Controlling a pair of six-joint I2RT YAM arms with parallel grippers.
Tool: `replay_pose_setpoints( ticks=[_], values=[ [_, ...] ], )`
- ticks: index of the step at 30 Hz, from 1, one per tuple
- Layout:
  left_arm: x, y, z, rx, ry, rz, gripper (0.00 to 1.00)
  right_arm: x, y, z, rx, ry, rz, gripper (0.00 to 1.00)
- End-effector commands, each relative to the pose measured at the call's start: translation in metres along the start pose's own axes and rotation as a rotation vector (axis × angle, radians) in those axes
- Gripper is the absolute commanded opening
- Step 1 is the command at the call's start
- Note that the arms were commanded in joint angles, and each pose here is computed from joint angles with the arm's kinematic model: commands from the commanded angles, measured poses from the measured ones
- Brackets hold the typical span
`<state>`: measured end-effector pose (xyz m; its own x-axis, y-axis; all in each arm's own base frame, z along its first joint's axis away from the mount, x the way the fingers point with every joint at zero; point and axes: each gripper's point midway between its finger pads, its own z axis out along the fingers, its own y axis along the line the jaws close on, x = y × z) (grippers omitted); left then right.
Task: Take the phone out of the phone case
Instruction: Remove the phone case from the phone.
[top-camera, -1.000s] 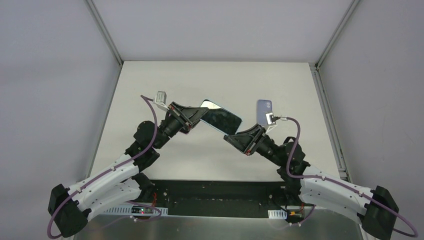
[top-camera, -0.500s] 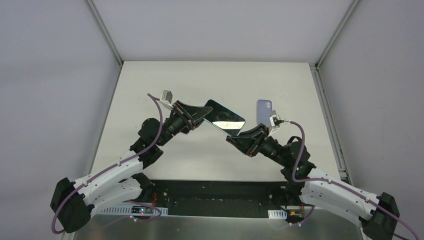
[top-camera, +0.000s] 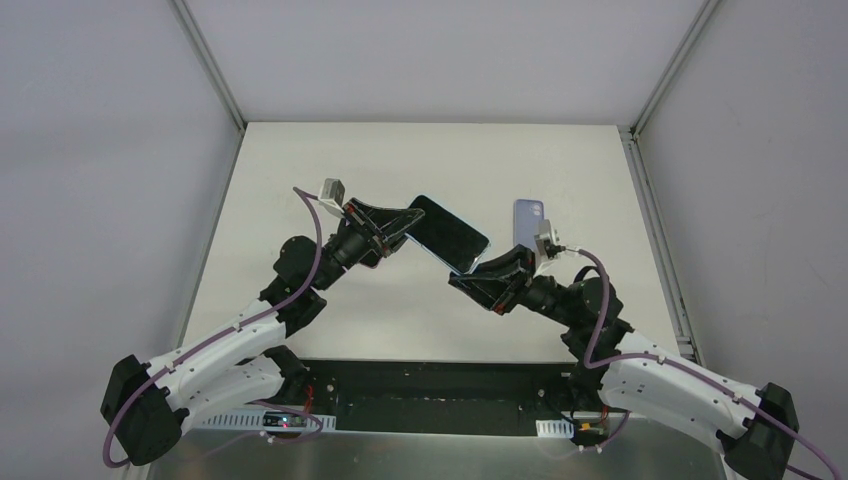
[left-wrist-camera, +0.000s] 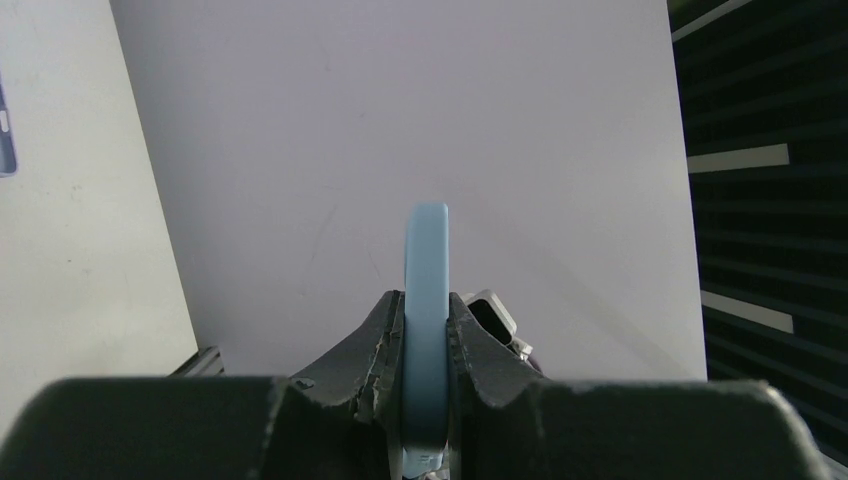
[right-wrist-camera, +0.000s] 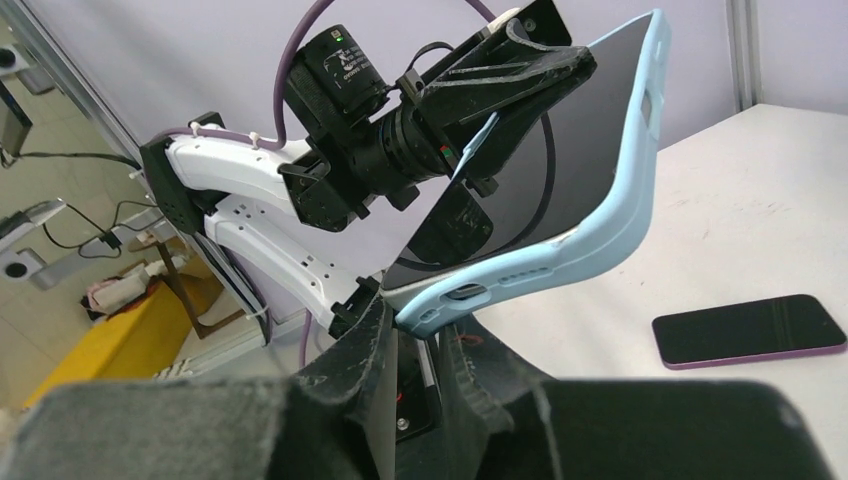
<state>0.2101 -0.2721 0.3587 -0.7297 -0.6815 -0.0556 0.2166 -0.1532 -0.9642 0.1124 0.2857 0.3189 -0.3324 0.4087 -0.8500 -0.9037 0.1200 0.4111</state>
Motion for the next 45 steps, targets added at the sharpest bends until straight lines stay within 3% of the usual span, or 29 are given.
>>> replay_pose_setpoints(
  ticks=[1,10,16,24,28,36,41,45],
  values=[
    [0.029,-0.04,-0.006,0.109,0.155,-0.049,0.0,-0.016,0.014,0.007,-0.069,-0.014,-0.125,0.0],
    [0.033,-0.047,-0.009,0.129,0.176,-0.049,0.0,-0.014,0.009,0.003,-0.048,-0.001,-0.179,0.0],
    [0.03,-0.051,-0.011,0.145,0.159,-0.024,0.0,-0.003,0.006,-0.005,-0.02,0.079,-0.174,0.0],
    [0.024,-0.051,-0.007,0.15,0.128,0.027,0.0,0.004,0.019,-0.023,-0.013,0.175,-0.102,0.59],
    [0.02,-0.057,-0.006,0.164,0.115,0.062,0.0,0.001,0.02,-0.038,0.037,0.188,-0.071,0.75],
    [-0.005,-0.053,-0.016,0.167,-0.007,0.178,0.0,-0.038,0.014,-0.061,0.163,-0.077,0.082,0.84],
    [-0.011,-0.045,-0.02,0.156,-0.05,0.225,0.0,-0.049,-0.03,-0.063,0.394,-0.236,0.262,0.86],
    [-0.012,-0.043,-0.024,0.161,-0.061,0.269,0.0,-0.06,-0.04,-0.065,0.406,-0.374,0.386,0.87]
  ],
)
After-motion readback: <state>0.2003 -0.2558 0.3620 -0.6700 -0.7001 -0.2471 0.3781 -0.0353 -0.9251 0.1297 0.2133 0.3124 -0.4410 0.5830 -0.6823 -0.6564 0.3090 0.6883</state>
